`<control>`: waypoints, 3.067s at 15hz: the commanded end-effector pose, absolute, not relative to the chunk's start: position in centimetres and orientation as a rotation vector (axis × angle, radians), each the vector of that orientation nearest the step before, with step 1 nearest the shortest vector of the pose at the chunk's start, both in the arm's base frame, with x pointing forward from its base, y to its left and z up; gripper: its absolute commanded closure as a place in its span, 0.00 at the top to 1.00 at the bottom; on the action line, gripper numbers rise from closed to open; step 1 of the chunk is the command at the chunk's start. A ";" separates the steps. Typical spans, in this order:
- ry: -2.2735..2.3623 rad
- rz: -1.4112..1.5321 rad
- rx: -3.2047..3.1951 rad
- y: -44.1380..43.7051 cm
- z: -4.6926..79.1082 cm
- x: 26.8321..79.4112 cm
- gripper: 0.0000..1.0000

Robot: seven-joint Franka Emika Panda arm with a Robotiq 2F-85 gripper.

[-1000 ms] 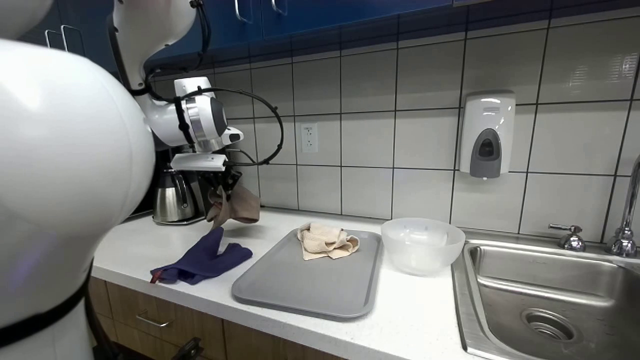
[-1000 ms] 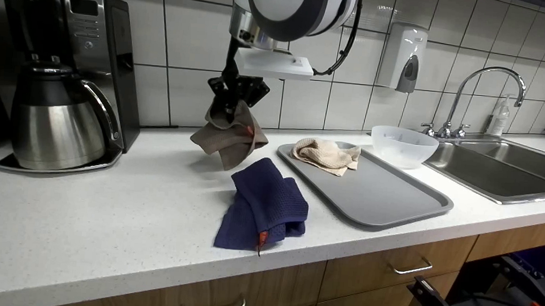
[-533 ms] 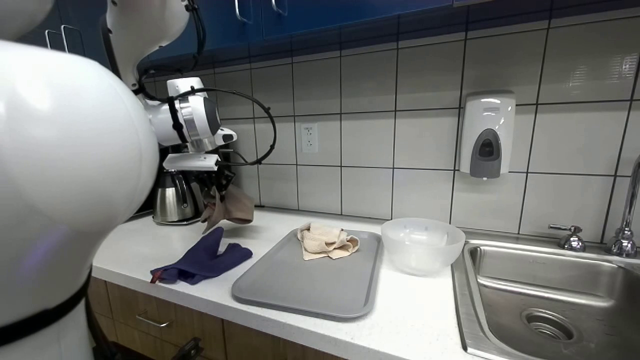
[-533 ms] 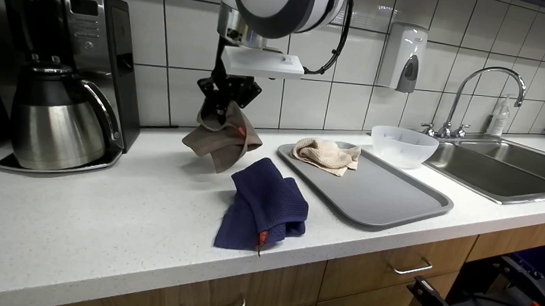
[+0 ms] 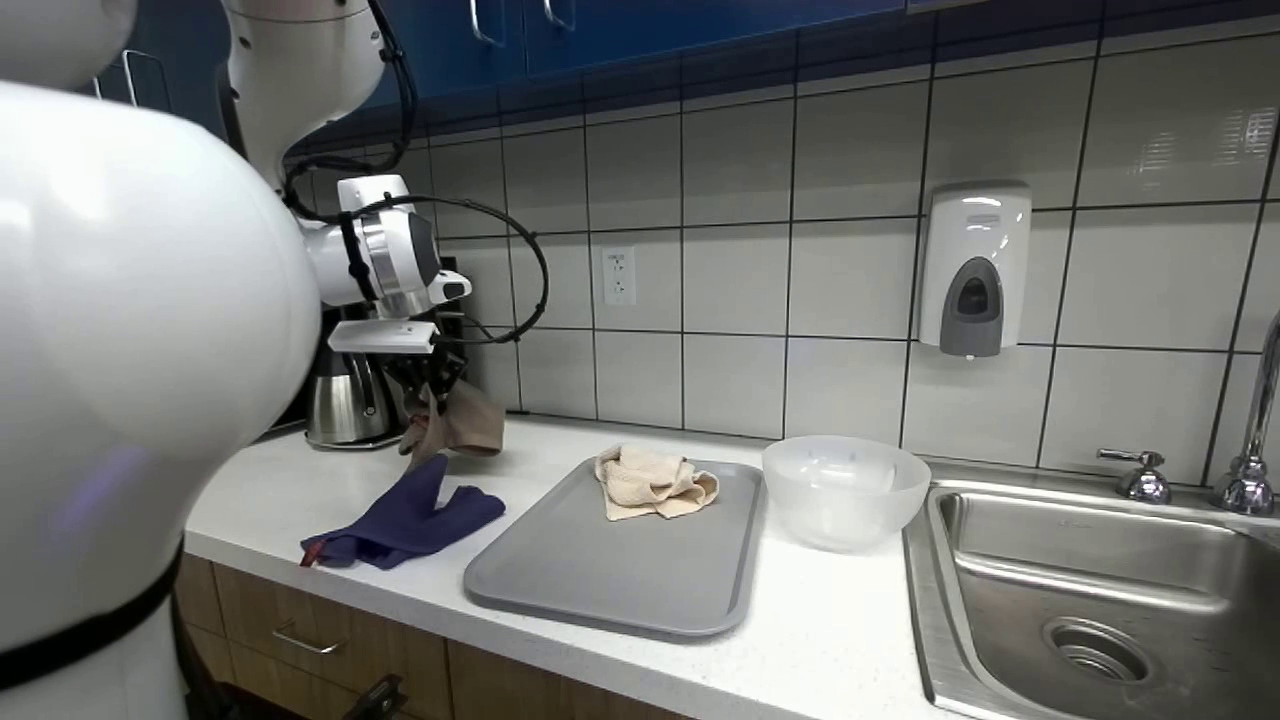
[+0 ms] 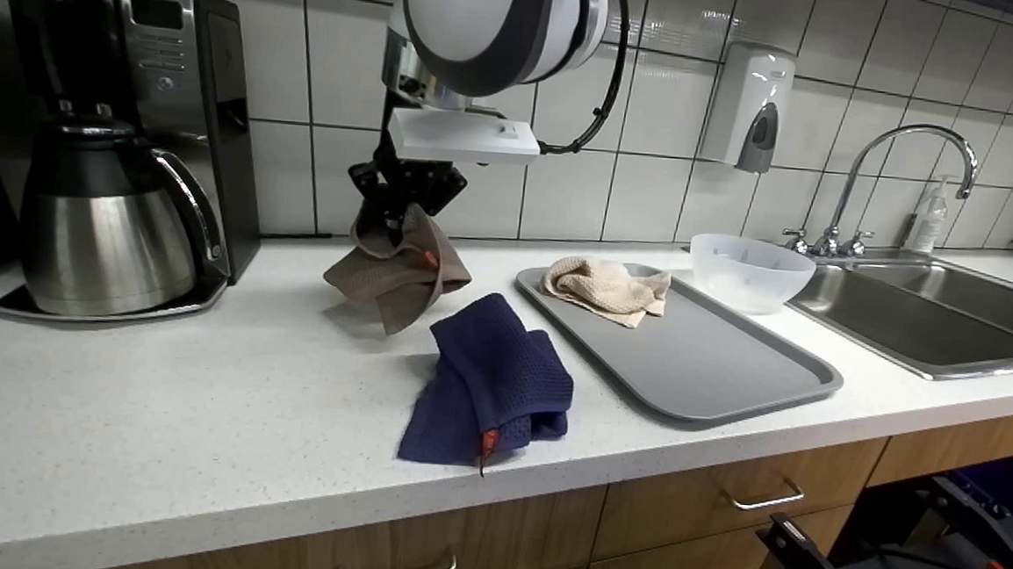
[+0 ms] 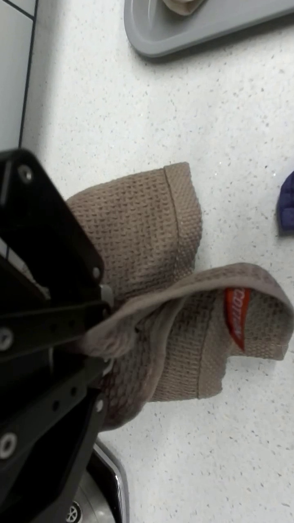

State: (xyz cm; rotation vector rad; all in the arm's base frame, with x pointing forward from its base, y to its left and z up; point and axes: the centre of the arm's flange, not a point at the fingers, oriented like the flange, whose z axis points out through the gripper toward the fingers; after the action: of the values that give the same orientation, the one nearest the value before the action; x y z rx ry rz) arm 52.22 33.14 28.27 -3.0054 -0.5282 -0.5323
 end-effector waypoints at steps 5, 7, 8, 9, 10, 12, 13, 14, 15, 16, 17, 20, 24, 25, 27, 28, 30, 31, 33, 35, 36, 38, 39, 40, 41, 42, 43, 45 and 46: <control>-0.501 -0.501 -3.031 34.4 27.0 54.2 0.01; -0.499 -0.495 -3.034 34.6 26.7 54.3 0.01; -0.494 -0.482 -3.037 34.6 26.6 54.4 0.30; -0.491 -0.480 -3.036 34.6 26.5 54.4 0.31; -0.487 -0.476 -3.037 34.7 26.5 54.4 0.36; -0.478 -0.476 -3.036 34.5 26.5 54.7 0.53; -0.473 -0.478 -3.035 34.1 26.4 55.0 0.60; -0.466 -0.481 -3.034 33.8 26.3 55.2 0.66; -0.457 -0.481 -3.035 34.1 26.9 54.8 0.75; -0.449 -0.480 -3.036 34.0 27.2 54.8 0.81; -0.444 -0.476 -3.037 33.9 27.5 54.7 0.90; -0.434 -0.461 -3.035 33.5 28.3 54.2 1.00; -0.413 -0.469 -3.033 32.8 29.9 54.0 1.00; -0.406 -0.473 -3.032 32.6 30.4 53.9 1.00; -0.294 -0.377 -3.144 30.5 29.1 54.6 1.00; -0.319 -0.385 -3.115 30.3 29.4 54.7 1.00; -0.307 -0.371 -3.119 29.3 29.4 55.1 1.00; -0.296 -0.375 -3.125 29.0 29.2 55.1 1.00; -0.277 -0.370 -3.126 28.4 29.2 55.4 1.00; -0.263 -0.371 -3.126 28.2 29.2 55.5 1.00; -0.258 -0.373 -3.126 28.1 29.2 55.5 1.00; -0.248 -0.373 -3.124 28.1 29.2 55.6 1.00; -0.242 -0.374 -3.122 28.1 29.1 55.5 1.00; -0.235 -0.374 -3.120 28.1 29.1 55.5 1.00; -0.228 -0.373 -3.117 28.1 29.1 55.5 1.00; -0.220 -0.368 -3.115 28.1 29.1 55.5 1.00; -0.209 -0.361 -3.113 28.1 29.1 55.5 1.00; -0.248 -0.383 -3.111 28.5 28.3 56.1 1.00; -0.246 -0.382 -3.111 28.5 28.3 56.1 1.00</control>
State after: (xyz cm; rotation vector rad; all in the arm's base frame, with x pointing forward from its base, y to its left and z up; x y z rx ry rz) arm 56.09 28.50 28.25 -3.1112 -0.2464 -0.3820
